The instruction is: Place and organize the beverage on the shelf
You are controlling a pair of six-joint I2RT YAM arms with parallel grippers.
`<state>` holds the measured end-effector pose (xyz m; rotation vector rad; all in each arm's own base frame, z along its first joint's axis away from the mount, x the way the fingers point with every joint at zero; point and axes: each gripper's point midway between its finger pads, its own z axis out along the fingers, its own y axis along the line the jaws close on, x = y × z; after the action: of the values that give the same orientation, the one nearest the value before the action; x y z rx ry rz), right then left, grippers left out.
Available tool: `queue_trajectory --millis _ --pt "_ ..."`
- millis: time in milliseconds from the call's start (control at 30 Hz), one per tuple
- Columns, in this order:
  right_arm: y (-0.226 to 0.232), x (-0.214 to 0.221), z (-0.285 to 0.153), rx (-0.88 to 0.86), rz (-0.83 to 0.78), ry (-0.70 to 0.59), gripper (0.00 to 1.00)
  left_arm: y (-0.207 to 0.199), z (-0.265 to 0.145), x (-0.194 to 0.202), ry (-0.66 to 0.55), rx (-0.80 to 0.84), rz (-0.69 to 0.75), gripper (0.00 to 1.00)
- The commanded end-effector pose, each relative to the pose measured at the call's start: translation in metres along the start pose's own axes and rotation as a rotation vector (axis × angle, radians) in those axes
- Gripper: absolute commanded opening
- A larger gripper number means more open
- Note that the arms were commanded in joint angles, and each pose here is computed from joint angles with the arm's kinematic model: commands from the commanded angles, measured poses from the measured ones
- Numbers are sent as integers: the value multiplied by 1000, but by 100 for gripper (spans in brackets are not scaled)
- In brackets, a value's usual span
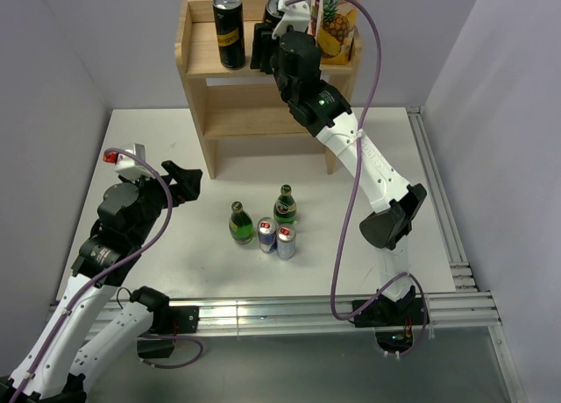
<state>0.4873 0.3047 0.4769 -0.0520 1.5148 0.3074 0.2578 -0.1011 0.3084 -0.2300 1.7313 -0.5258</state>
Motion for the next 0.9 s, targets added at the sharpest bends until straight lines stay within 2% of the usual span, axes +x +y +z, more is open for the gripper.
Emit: queue_trajectory --millis 0,33,67,233,367,867 --pt "4 -1 2 -19 24 -2 48 -1 -3 -9 -35 4 3 97" --pt "4 4 2 -16 19 8 54 -1 -2 -9 -34 4 4 97" --pt "3 3 2 -15 23 6 64 -2 -3 -10 -37 7 3 97" --pt "1 9 2 -1 19 18 82 -2 -3 -10 -37 7 3 97" --pt "0 9 2 5 17 16 86 -1 -3 -9 -36 5 2 97" --pt "-2 13 7 20 -1 13 86 -1 -3 -10 -37 0 2 97"
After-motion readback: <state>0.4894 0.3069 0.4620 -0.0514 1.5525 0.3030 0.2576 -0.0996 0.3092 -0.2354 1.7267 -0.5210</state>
